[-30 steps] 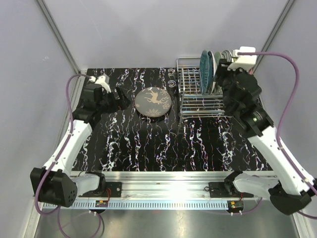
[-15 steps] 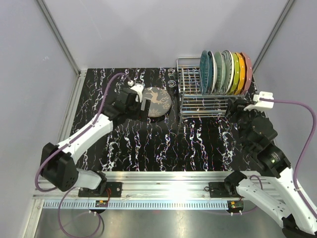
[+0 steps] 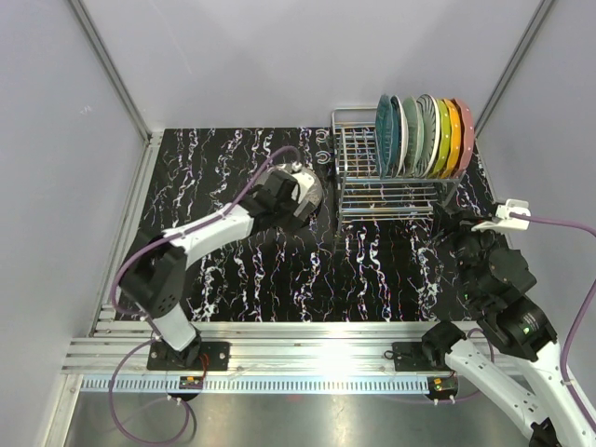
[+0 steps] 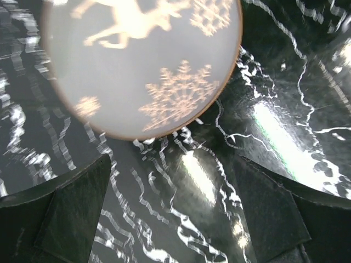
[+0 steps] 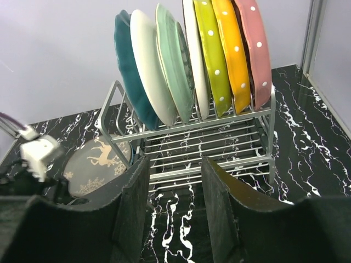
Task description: Load the plates into the dish rack
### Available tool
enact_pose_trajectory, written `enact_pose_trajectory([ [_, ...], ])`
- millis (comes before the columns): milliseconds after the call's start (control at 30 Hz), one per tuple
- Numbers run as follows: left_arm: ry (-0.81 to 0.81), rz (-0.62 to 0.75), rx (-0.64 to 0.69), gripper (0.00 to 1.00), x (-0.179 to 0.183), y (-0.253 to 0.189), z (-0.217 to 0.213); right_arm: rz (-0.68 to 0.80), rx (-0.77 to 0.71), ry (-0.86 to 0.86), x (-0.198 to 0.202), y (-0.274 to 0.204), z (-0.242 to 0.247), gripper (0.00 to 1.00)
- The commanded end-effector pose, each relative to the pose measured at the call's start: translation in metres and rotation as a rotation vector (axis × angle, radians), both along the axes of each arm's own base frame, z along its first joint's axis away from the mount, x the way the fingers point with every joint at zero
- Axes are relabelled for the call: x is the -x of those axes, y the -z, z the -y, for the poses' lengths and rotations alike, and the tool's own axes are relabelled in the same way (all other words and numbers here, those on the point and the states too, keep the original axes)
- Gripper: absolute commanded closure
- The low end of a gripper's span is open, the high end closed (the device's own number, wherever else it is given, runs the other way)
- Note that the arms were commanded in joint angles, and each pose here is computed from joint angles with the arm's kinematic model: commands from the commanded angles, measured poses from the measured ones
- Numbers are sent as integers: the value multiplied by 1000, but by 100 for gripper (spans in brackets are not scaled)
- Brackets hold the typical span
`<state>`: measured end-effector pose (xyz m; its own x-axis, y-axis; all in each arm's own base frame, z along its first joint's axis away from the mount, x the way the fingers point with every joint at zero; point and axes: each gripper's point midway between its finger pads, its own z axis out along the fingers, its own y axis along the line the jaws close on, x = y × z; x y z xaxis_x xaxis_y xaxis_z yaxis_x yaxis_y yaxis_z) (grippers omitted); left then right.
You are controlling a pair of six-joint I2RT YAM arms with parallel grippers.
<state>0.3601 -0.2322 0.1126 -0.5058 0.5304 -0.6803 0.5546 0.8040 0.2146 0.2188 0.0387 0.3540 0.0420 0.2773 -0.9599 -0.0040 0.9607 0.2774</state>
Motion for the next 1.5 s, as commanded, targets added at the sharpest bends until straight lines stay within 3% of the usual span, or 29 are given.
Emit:
enact_pose_trajectory([
  [0,125,37,13,4,-18,-4,37,22,-36,-22,3,-8,-2,51],
  [300,164,66,-105,5,-45,24,49,55,-58,-33,9,-14,-1,51],
  [567,196,17,-109,8,-45,50,57,48,-48,-34,6,-14,-2,51],
  [933,200,-52,-119,18,-43,68,63,41,-40,-45,5,-12,-5,51],
  [1467,155,-125,-97,45,-35,83,54,49,-40,-46,6,-13,-5,51],
])
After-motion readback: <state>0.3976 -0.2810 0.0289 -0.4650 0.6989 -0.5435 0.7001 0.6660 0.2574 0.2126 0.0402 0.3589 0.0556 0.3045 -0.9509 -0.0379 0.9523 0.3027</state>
